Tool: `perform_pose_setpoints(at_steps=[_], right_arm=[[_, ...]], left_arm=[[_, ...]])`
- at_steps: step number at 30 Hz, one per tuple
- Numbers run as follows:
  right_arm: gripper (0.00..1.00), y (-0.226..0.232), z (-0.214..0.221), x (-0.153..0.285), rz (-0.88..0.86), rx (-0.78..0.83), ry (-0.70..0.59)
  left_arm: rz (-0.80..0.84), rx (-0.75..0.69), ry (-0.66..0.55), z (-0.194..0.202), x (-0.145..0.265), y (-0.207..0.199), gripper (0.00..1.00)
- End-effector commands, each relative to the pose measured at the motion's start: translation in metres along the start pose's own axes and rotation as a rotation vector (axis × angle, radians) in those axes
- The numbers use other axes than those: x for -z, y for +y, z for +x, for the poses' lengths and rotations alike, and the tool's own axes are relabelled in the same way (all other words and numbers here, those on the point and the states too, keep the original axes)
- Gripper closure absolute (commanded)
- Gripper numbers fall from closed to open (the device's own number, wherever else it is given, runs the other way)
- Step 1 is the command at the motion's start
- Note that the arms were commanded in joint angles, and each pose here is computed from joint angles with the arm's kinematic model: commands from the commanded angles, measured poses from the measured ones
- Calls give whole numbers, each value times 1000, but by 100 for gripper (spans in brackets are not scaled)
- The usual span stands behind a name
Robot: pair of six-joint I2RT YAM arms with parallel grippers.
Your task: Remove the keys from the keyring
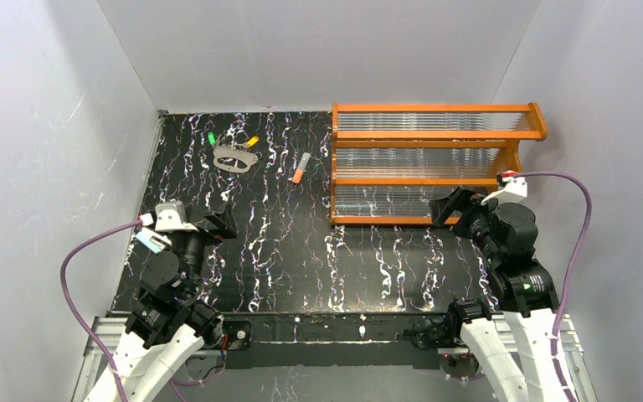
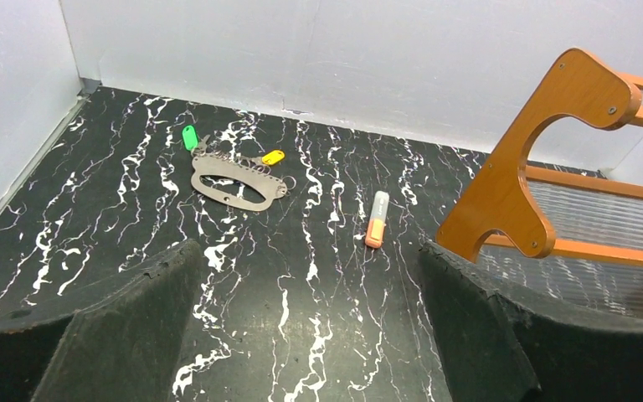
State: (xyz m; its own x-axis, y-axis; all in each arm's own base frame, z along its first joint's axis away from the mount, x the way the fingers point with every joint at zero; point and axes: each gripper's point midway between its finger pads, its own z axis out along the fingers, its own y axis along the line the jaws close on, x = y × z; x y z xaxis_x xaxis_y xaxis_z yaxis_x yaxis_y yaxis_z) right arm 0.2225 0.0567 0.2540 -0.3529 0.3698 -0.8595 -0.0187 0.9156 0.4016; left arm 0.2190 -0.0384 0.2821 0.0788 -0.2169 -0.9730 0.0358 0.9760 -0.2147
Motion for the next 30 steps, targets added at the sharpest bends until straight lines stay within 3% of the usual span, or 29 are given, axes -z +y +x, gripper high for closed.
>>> perform_pose_setpoints(at_steps=[1, 6, 13, 16, 21, 26, 30], right_arm=[[1, 7, 9, 2, -23, -38, 66], [1, -4, 46, -11, 39, -87, 233], [1, 0, 64, -21, 5, -98, 301], [1, 5, 64, -22, -25, -89, 304], [1, 10, 63, -20, -84, -30, 299], [1, 20, 59, -13, -168, 32, 262], [1, 30, 56, -2, -243, 62, 222]], left_arm=[[10, -19, 22, 3, -3, -3, 2], [-16, -49, 94, 15, -10, -4, 2], [-104, -40, 177, 34, -24, -1, 2], [-153, -39, 303, 56, -44, -12, 2], [-232, -4, 383, 80, -96, -23, 2], [-351, 205, 434, 119, -151, -4, 3], [-465, 242, 473, 153, -189, 17, 4]])
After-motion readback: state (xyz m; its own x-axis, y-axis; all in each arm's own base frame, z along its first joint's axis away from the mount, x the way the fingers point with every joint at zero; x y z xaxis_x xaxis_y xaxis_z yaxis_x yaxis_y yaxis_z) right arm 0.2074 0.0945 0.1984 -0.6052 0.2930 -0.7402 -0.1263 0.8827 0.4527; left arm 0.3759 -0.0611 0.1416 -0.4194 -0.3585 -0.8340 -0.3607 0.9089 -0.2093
